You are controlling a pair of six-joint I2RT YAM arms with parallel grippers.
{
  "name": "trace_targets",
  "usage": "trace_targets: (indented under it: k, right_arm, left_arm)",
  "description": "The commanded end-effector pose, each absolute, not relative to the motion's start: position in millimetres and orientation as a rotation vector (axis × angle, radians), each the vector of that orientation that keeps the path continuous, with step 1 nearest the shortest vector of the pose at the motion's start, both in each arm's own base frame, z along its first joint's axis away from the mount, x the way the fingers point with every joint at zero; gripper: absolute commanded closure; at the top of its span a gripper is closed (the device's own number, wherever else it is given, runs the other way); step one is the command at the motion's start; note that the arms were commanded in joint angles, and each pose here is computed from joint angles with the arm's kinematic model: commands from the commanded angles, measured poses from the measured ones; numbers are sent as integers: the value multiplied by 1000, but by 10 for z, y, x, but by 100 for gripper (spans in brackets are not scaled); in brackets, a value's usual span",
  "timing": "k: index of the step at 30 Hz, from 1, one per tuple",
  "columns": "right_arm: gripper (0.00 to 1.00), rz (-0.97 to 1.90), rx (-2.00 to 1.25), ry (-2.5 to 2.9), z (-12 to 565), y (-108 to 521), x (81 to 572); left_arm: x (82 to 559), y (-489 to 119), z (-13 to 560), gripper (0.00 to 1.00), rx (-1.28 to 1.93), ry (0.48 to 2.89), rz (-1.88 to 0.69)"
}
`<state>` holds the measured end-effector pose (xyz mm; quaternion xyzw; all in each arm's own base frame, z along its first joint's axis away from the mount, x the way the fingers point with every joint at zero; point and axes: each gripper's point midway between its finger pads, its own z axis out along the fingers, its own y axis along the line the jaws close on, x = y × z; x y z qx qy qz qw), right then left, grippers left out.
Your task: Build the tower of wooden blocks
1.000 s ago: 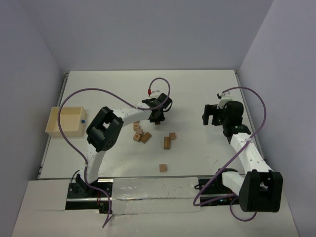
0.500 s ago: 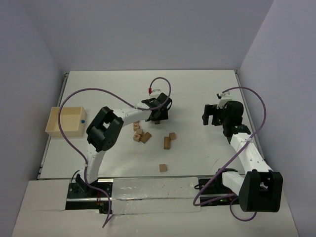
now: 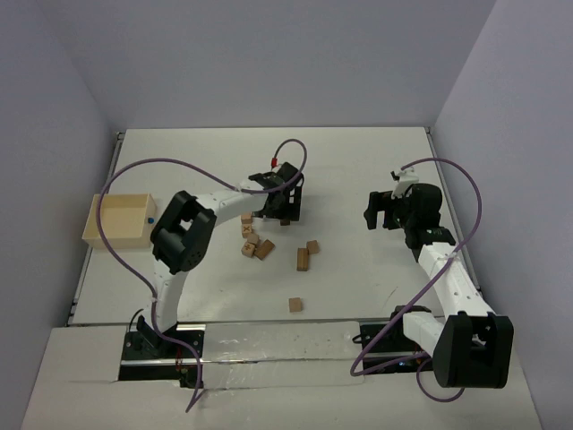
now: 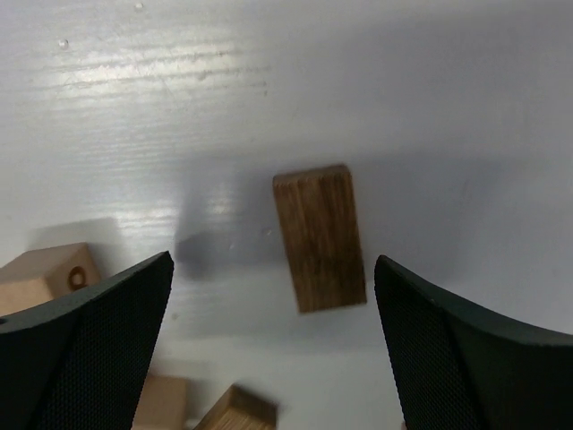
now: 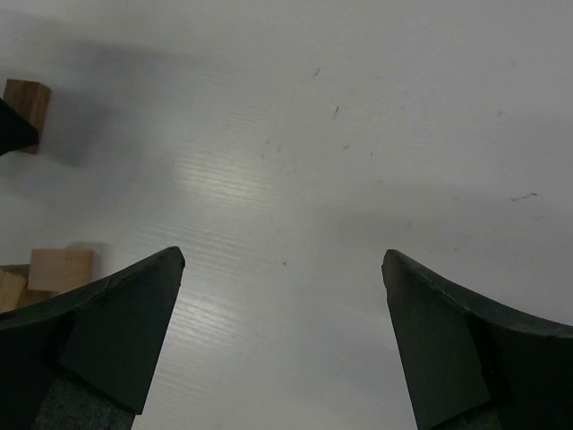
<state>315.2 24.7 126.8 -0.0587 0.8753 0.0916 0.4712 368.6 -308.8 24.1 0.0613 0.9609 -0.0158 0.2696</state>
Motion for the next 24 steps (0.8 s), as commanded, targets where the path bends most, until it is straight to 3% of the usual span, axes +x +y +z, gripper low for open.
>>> trace_targets:
  k: [1,5,9,16,20,24]
  right_arm:
    - [0,271,-255,2007,1763,388,3196]
    - [0,324,-328,1991,1902,533,3129]
    - [0,357,-403,1989,1981,751,3074]
    - [0,376,-451,2004,1892,991,3060]
    - [0,378,-445,2024,1782,992,3071]
    - [0,358,-452,2050,1692,962,3072]
  left_arm:
    - [3715,-3091,1495,1,406,2416,-362]
    - [3668,-2901,2511,1,510,2167,-554]
    - [3437,-2644,2796,2,608,2062,-553]
    - [3005,-2152,2098,6,1030,2088,-445]
    - [3012,-1846,1704,1,1221,2111,-366]
    - [3173,-1717,1418,22,1384,2093,-353]
